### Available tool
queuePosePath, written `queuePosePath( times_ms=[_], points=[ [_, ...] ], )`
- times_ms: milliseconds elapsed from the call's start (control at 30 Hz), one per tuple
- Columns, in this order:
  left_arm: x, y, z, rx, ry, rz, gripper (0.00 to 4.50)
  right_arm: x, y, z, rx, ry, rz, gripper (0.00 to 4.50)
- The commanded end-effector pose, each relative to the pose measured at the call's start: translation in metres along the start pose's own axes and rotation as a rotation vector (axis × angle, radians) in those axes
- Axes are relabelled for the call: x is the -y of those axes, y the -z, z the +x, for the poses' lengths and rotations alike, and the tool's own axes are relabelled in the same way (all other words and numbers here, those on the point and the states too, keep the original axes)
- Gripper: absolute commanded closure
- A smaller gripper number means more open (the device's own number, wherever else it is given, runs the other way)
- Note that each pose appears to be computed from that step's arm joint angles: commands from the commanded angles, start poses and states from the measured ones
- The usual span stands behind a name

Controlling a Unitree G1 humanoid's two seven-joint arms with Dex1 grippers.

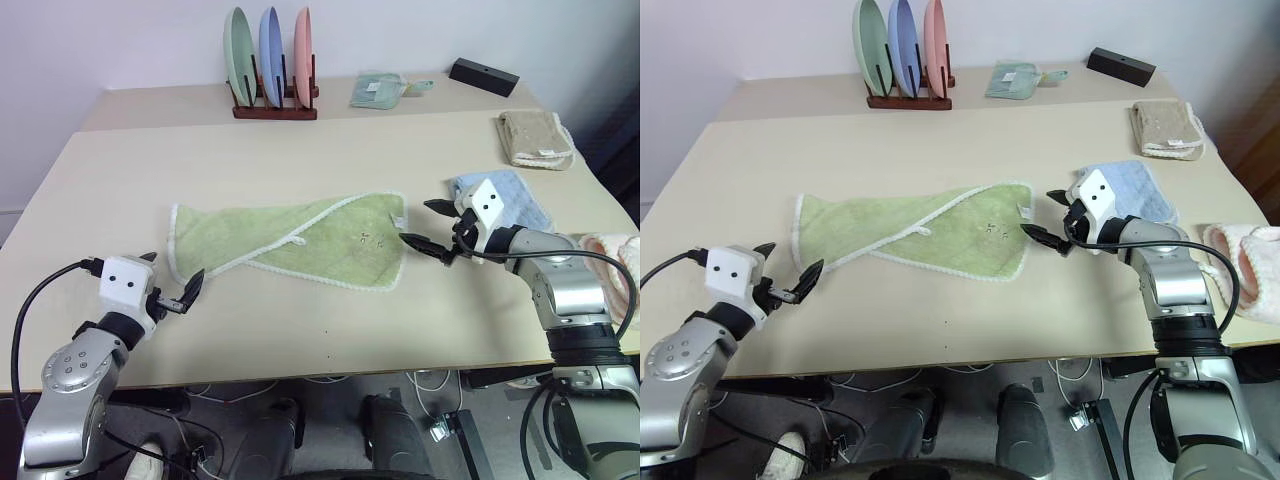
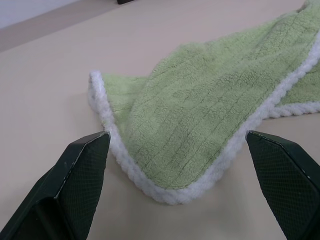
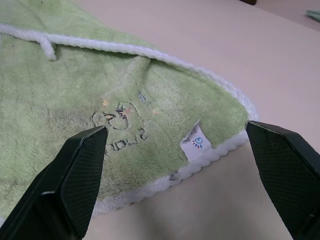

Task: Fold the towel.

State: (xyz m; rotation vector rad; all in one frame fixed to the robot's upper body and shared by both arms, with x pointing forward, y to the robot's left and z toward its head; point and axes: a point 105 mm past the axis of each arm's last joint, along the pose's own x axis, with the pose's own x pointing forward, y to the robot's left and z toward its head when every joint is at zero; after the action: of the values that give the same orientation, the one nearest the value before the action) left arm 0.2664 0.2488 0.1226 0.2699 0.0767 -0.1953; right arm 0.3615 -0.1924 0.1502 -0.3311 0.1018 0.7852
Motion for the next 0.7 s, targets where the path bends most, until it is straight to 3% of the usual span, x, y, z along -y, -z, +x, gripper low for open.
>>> queuePosePath(
  times_ms=[33,233,367,500,700],
  points=[
    [0.001,-0.014,0.000,0.051,0.000,0.025,0.06,0.003,-0.017,-0.001,0.046,0.004,-0.037,0.00],
    [0.006,-0.019,0.001,0.067,0.015,0.017,0.06,-0.002,-0.018,0.005,0.059,-0.004,-0.037,0.00],
    [0.059,-0.022,-0.002,0.040,0.286,0.129,0.06,-0.013,-0.016,0.014,0.071,-0.046,0.007,0.00],
    [0.098,-0.030,0.002,0.053,0.420,0.257,0.06,-0.022,-0.019,0.023,0.097,-0.074,0.046,0.00],
    [0.092,-0.019,0.019,-0.003,0.350,0.412,0.06,-0.035,-0.028,0.027,0.126,-0.075,0.045,0.00]
  ],
)
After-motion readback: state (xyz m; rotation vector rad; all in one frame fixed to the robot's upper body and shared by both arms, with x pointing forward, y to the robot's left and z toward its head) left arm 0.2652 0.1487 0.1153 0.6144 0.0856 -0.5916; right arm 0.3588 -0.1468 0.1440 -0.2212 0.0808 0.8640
